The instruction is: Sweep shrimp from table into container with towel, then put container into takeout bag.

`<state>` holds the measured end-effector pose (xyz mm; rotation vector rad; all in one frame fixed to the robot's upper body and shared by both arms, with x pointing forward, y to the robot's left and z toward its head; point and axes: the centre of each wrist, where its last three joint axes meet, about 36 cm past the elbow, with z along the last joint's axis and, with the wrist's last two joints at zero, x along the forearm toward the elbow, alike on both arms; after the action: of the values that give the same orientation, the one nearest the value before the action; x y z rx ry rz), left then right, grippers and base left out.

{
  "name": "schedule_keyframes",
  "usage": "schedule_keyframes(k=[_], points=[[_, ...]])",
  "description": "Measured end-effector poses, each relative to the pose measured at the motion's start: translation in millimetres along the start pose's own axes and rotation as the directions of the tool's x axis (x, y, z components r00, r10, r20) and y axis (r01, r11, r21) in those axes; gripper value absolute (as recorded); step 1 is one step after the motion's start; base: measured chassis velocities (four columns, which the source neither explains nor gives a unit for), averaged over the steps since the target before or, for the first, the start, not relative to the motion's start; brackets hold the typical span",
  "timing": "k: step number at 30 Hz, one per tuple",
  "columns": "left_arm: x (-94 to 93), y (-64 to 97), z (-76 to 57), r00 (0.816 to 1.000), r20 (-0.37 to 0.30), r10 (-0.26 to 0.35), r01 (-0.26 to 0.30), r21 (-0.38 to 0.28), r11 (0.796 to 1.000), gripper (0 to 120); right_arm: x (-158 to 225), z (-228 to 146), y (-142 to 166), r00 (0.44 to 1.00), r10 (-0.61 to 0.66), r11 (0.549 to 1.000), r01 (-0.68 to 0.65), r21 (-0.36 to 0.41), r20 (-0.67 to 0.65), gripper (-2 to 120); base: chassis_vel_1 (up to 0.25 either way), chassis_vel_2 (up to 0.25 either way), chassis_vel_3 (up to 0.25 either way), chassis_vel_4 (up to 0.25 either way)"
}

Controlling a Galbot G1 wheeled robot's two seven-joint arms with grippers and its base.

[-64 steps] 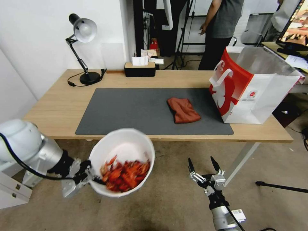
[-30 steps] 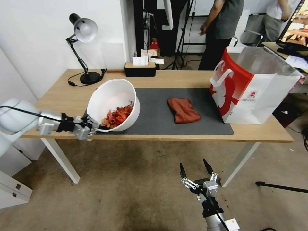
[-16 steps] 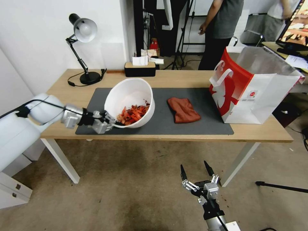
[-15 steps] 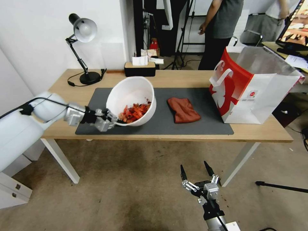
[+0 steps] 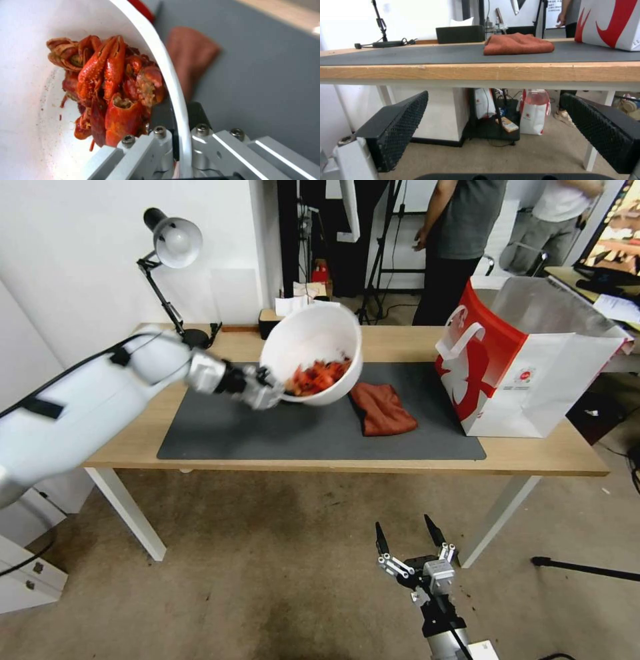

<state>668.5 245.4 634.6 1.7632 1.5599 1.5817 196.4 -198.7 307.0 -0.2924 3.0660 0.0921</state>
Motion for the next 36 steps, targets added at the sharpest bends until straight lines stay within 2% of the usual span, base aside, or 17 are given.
schedule_keyframes(k=[2, 3, 5, 6, 8, 9, 11, 12, 14, 15, 17, 18, 20, 24, 27, 31, 36], points=[[-22.9, 31.5, -1.6, 1.0, 0.021, -0.016, 0.017, -0.02, 1.0, 0, 0.7, 1.6, 3.2, 1.0, 0.0, 1.0, 0.0, 0.0, -0.002, 100, 0.0, 0.0, 0.0, 0.0], [-22.9, 31.5, -1.6, 1.0, 0.021, -0.016, 0.017, -0.02, 1.0, 0, 0.7, 1.6, 3.2, 1.0, 0.0, 1.0, 0.0, 0.0, -0.002, 100, 0.0, 0.0, 0.0, 0.0], [-39.6, 63.8, -2.9, 0.999, 0.034, -0.037, 0.038, -0.041, 0.998, 0, 2.7, 3.1, 5.7, 1.0, 0.0, 1.0, 0.0, 0.0, -0.007, 100, 0.0, 0.0, 0.0, 0.0], [-39.6, 63.8, -2.9, 0.999, 0.034, -0.037, 0.038, -0.041, 0.998, 0, 2.7, 3.1, 5.7, 1.0, 0.0, 1.0, 0.0, 0.0, -0.007, 100, 0.0, 0.0, 0.0, 0.0], [-50.3, 90.5, -4.4, 0.998, 0.039, -0.052, 0.055, -0.059, 0.997, 0, 4.1, 3.9, 7.0, 1.0, 0.0, 1.0, 0.0, -0.001, -0.009, 100, 0.0, 0.0, 0.0, 0.0], [-50.3, 90.5, -4.4, 0.998, 0.039, -0.052, 0.055, -0.059, 0.997, 0, 4.1, 3.9, 7.0, 1.0, 0.0, 1.0, 0.0, -0.001, -0.009, 100, 0.0, 0.0, 0.0, 0.0], [-64.6, 116.7, -2.5, 0.997, 0.042, -0.069, 0.071, -0.065, 0.995, 0, 4.9, 4.3, 7.5, 1.0, 0.0, 1.0, 0.0, -0.001, -0.009, 100, 0.0, 0.0, 0.0, 0.0], [-64.6, 116.7, -2.5, 0.997, 0.042, -0.069, 0.071, -0.065, 0.995, 0, 4.9, 4.3, 7.5, 1.0, 0.0, 1.0, 0.0, -0.001, -0.009, 100, 0.0, 0.0, 0.0, 0.0], [-84.7, 145.2, -2.9, 0.995, 0.043, -0.088, 0.091, -0.057, 0.994, 0, 5.4, 4.8, 8.2, 1.0, 0.0, 1.0, 0.0, -0.001, -0.01, 100, 0.0, 0.0, 0.0, 0.0], [-84.7, 145.2, -2.9, 0.995, 0.043, -0.088, 0.091, -0.057, 0.994, 0, 5.4, 4.8, 8.2, 1.0, 0.0, 1.0, 0.0, -0.001, -0.01, 100, 0.0, 0.0, 0.0, 0.0], [-97.2, 163.0, -7.3, 0.994, 0.048, -0.099, 0.102, -0.059, 0.993, 0, 7.0, 5.1, 9.4, 1.0, 0.0, 1.0, 0.0, -0.001, -0.009, 100, 0.0, 0.0, 0.0, 0.0], [-97.2, 163.0, -7.3, 0.994, 0.048, -0.099, 0.102, -0.059, 0.993, 0, 7.0, 5.1, 9.4, 1.0, 0.0, 1.0, 0.0, -0.001, -0.009, 100, 0.0, 0.0, 0.0, 0.0], [-113.3, 184.1, -16.0, 0.993, 0.054, -0.109, 0.112, -0.066, 0.991, 0, 9.7, 5.0, 11.6, 1.0, -0.003, 1.0, 0.003, -0.001, -0.005, 100, 0.0, 0.0, 0.0, 0.0], [-126.3, 198.6, -19.9, 0.991, 0.052, -0.122, 0.125, -0.063, 0.99, 0, 10.2, 5.0, 13.0, 1.0, -0.005, 1.0, 0.005, -0.002, -0.003, 100, 0.0, 0.0, 0.0, 0.0], [-138.0, 214.3, -33.6, 0.988, 0.034, -0.148, 0.149, -0.048, 0.988, 0, 12.2, 5.6, 12.7, 1.0, -0.009, 1.0, 0.009, -0.001, -0.006, 100, 0.0, 0.0, 0.0, 0.0], [-144.2, 224.1, -48.6, 0.983, 0.034, -0.179, 0.179, -0.019, 0.984, 0, 13.3, 6.3, 11.1, 1.0, -0.015, 1.0, 0.015, 0.004, -0.008, 100, 0.0, 0.0, 0.0, 0.0], [-143.4, 232.7, -59.1, 0.981, 0.022, -0.194, 0.194, -0.025, 0.981, 0, 13.5, 6.7, 12.5, 1.0, -0.017, 1.0, 0.017, 0.001, -0.009, 100, 0.0, 0.0, 0.0, 0.0]])
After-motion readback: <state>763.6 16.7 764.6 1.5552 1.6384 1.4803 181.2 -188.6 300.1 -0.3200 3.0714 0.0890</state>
